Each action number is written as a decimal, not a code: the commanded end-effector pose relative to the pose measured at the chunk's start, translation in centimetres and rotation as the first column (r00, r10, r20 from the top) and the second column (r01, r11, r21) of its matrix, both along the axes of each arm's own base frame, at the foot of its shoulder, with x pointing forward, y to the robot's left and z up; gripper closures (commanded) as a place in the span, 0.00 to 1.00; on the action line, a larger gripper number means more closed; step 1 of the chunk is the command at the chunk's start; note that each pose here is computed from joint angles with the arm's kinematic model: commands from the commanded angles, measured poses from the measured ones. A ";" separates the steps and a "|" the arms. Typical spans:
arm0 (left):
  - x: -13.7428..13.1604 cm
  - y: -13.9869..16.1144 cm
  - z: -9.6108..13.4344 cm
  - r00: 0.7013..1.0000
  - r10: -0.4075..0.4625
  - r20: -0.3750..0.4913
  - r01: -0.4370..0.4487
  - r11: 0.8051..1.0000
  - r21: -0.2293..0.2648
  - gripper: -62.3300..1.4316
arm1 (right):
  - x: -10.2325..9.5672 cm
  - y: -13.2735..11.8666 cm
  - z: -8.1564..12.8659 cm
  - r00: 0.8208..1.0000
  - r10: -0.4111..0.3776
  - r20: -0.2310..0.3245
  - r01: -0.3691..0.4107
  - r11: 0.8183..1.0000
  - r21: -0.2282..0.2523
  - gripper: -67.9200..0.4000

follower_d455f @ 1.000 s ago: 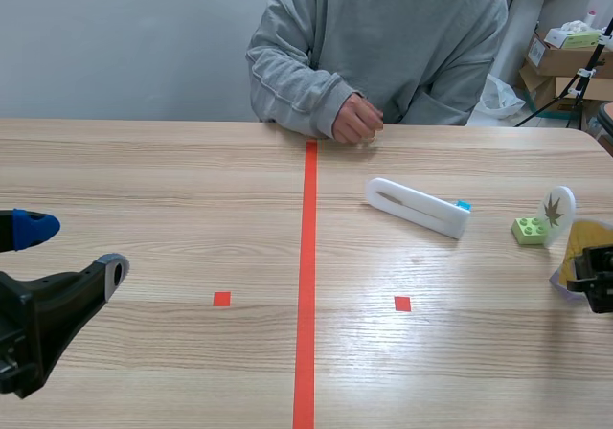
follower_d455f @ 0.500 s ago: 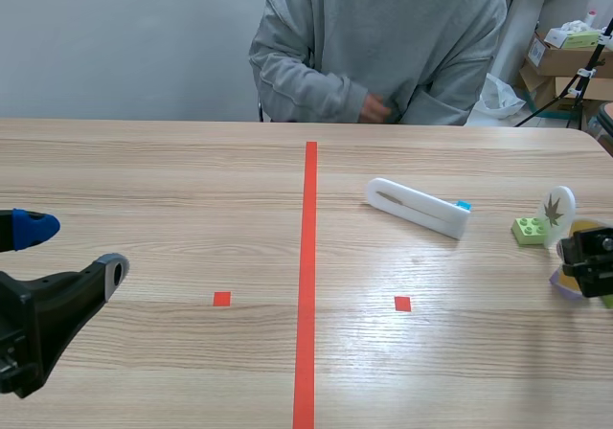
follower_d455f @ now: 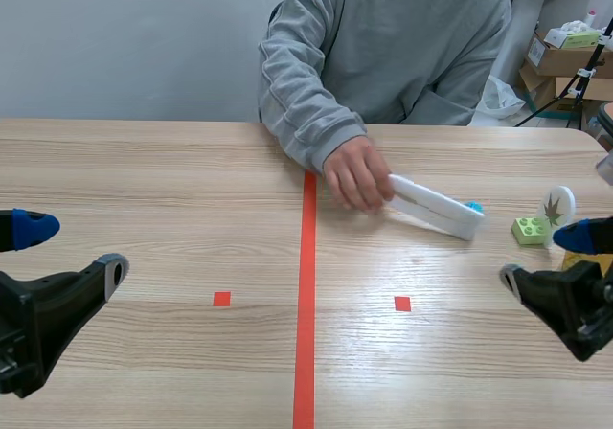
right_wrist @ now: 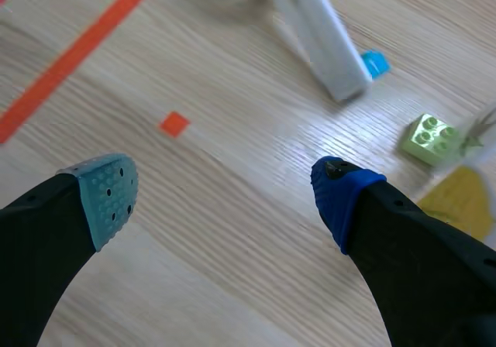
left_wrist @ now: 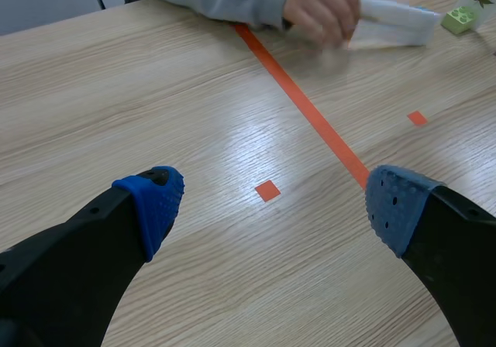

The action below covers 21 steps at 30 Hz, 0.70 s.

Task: Do the leaf sorting experiment

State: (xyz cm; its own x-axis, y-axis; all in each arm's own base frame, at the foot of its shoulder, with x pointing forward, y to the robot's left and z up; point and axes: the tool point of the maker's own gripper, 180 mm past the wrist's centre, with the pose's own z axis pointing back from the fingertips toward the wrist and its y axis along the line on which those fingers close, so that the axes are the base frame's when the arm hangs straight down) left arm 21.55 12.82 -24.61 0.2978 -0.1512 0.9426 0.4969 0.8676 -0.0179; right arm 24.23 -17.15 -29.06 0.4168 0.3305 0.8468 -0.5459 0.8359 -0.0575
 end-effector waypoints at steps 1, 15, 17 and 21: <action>0.3 -0.3 1.1 0.999 -0.002 0.040 0.003 1.000 -0.031 0.18 | 0.1 0.5 1.3 0.999 0.023 0.036 -0.023 1.000 0.008 0.32; 0.4 -0.4 1.5 0.998 0.000 0.060 0.003 0.999 -0.044 0.18 | -3.4 7.1 4.6 0.983 0.177 0.051 -0.181 0.980 0.088 0.30; 0.4 -0.4 1.7 0.998 0.002 0.063 0.001 0.999 -0.053 0.18 | -3.7 7.9 4.9 0.978 0.200 0.054 -0.204 0.974 0.096 0.30; 0.4 -0.4 1.6 0.998 0.002 0.062 0.001 0.999 -0.051 0.18 | -3.7 8.4 5.0 0.976 0.210 0.062 -0.216 0.971 0.104 0.30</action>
